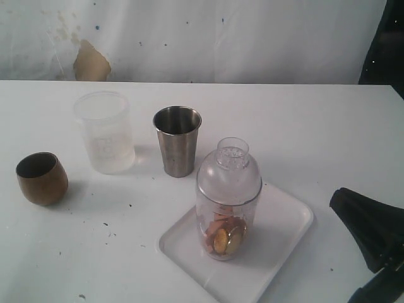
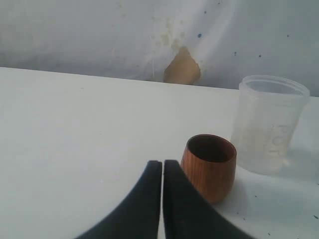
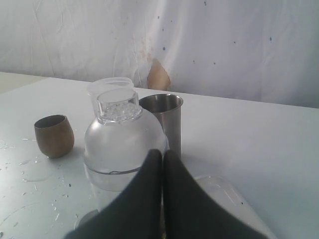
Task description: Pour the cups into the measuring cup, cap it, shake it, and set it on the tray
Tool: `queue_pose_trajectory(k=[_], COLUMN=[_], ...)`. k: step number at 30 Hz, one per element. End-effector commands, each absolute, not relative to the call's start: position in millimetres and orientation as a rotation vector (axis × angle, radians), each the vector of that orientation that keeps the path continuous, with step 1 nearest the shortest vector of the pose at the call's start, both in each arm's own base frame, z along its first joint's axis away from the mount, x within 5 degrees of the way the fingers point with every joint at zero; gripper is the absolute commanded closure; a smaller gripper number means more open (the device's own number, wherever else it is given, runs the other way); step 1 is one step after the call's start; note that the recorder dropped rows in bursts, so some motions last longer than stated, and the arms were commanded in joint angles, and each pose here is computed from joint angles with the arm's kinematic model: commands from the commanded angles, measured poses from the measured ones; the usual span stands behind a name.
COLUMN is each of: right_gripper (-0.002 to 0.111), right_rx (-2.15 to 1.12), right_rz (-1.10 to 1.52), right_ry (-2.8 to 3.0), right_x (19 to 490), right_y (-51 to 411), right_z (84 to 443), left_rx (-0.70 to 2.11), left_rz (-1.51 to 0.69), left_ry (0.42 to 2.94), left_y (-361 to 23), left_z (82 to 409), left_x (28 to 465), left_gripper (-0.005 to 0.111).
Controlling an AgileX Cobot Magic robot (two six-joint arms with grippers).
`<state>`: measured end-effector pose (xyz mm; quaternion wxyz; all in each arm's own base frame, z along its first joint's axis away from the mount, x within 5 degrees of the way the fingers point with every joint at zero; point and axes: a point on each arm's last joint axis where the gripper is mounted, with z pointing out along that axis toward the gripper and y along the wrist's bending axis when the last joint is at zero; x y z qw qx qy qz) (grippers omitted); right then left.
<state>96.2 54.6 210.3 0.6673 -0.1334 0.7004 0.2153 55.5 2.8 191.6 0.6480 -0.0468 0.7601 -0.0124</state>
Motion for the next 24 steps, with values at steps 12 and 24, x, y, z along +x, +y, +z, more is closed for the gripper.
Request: queue_pose_trajectory(k=[12,24], right_gripper=[0.108,0.108], right_rx=[-0.307,-0.292], right_rz=[0.473,0.488], right_ry=[1.579,1.583], right_x=[95.5,95.5], right_y=[53.6,53.6], right_z=[208.6,208.7], left_rx=[-0.110,-0.031], left_rz=[-0.037,-0.104], left_ry=[1.712,1.717], left_y=[2.5,-2.5], left_z=[192.1,192.1], left_x=[55.5,55.5], left_gripper=[0.105,0.105])
